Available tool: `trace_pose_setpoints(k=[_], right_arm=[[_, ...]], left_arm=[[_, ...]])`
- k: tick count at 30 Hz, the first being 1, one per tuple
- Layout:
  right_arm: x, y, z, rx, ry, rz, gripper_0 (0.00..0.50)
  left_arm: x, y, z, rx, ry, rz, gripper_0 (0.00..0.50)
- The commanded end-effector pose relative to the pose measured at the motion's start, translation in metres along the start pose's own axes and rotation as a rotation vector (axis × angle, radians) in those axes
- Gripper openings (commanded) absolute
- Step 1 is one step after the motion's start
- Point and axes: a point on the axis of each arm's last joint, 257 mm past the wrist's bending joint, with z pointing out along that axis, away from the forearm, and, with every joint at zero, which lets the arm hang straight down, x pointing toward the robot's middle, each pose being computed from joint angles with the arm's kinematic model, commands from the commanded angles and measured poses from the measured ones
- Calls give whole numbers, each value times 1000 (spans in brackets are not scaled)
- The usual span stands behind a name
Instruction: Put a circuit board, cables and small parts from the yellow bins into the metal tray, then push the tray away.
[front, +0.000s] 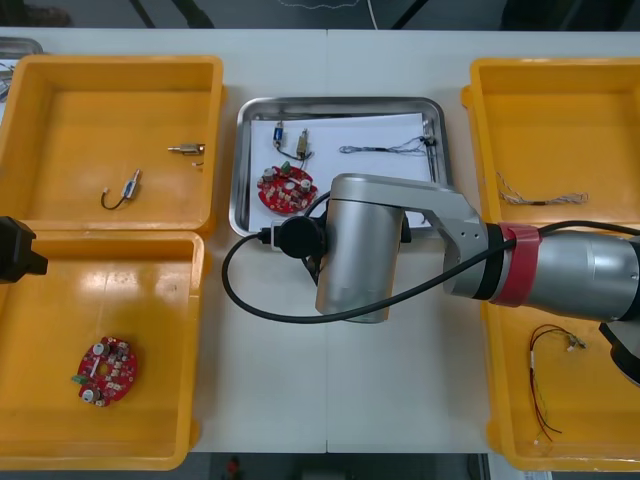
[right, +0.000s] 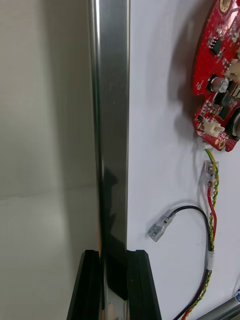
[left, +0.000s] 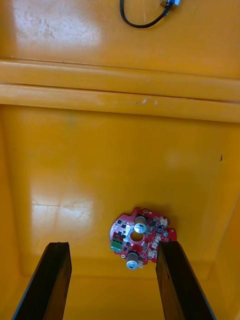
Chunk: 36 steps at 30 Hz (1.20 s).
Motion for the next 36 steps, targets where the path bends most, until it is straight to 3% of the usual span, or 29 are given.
trace_pose_setpoints(k=[1,4,10,19,36], right_arm=[[-13,-48,-11,97,-26,-60,0],[-13,-58,-10,122,-25,-64,0],[-19,-80,3,154,-70,-51,0],[-16,-112,9,195,-61,-35,0],[-22,-151,15,227,-70,20,0]], left_arm=[[-7,10,-10,-36,-35,126,500],[-7,10,-10,-36,-35,126,500],[-7,10,-10,-36,-35,126,500],[-7,10,-10,-36,-35,126,500],[-7,10,-10,-36,-35,126,500]])
